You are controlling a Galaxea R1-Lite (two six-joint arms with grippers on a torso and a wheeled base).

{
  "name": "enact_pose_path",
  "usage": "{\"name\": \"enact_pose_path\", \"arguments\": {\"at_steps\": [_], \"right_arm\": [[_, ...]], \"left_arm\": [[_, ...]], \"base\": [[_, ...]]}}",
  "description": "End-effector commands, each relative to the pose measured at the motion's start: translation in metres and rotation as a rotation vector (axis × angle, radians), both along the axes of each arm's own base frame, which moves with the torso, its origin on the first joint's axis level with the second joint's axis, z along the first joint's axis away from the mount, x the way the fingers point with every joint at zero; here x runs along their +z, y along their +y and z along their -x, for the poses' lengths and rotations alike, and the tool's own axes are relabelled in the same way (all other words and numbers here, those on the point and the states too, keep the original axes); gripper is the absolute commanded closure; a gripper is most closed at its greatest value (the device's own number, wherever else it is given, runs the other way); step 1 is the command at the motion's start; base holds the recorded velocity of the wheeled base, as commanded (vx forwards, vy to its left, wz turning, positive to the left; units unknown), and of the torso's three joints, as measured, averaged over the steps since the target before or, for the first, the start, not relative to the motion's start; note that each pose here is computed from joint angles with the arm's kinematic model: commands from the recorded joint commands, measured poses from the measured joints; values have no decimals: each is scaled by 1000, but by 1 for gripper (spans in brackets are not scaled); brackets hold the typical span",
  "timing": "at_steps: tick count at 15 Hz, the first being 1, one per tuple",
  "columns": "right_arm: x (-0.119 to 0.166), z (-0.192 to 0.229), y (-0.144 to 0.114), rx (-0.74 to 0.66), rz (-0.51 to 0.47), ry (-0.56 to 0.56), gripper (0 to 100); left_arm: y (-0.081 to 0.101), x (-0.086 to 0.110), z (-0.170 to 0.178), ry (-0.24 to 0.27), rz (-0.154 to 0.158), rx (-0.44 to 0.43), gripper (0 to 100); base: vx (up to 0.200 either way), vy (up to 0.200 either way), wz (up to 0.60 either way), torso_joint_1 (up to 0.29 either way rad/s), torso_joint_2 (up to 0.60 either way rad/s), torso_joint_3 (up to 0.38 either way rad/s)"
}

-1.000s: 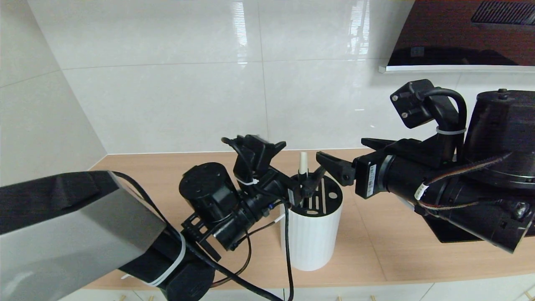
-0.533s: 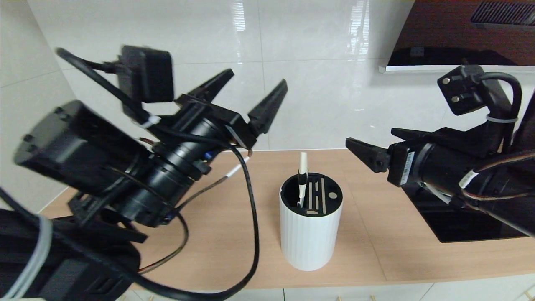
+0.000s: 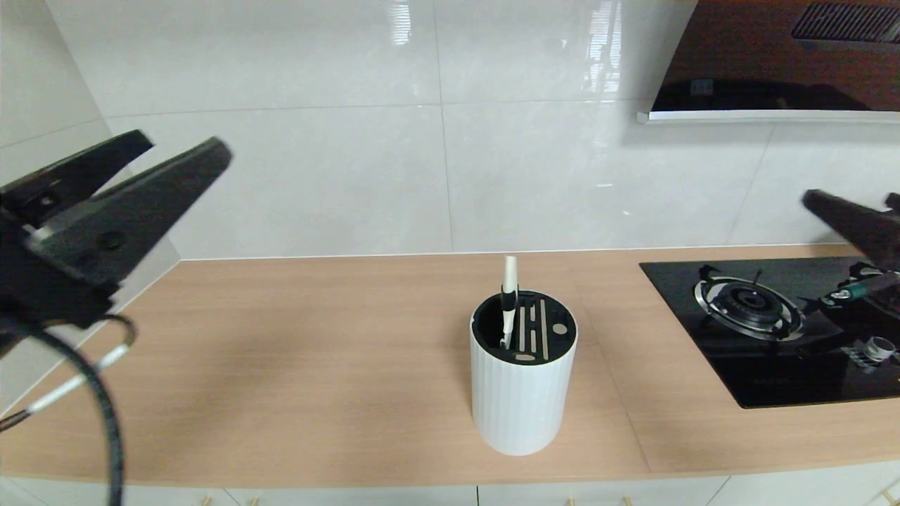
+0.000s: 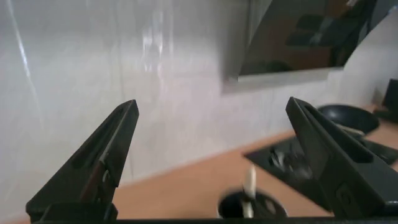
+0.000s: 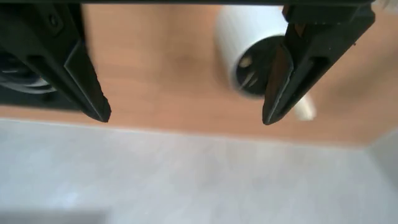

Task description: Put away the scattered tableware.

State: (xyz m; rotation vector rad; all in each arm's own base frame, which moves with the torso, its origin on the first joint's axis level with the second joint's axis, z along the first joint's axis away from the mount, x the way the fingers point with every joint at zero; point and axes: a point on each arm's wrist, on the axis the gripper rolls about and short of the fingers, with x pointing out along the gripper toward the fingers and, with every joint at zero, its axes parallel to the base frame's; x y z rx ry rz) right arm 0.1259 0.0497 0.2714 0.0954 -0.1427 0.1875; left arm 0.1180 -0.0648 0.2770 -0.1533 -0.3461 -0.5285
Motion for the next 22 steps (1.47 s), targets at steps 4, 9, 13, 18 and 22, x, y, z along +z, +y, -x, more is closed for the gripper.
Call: {"name": "enact_pose_path", "arguments": {"at_steps": [4, 9, 13, 18, 22], "right_arm": [[-6, 156, -63, -140, -16, -120, 0], [-45, 212, -63, -292, -1, -117, 0], [-89, 216, -53, -355, 46, -119, 0], [-131, 179, -56, -488, -1, -21, 0], [-178, 151, -56, -488, 50, -10, 0]], "left_arm": [[71, -40, 148, 9, 104, 117, 0], [71, -70, 171, -43, 120, 225, 0], [66, -97, 171, -48, 161, 369, 0], [65, -156, 152, 36, 73, 497, 0], [65, -182, 143, 188, 3, 512, 0]], "base": [[0, 0, 0, 0, 0, 0], [0, 0, 0, 0, 0, 0], [0, 0, 0, 0, 0, 0], [0, 0, 0, 0, 0, 0], [0, 0, 0, 0, 0, 0]]}}
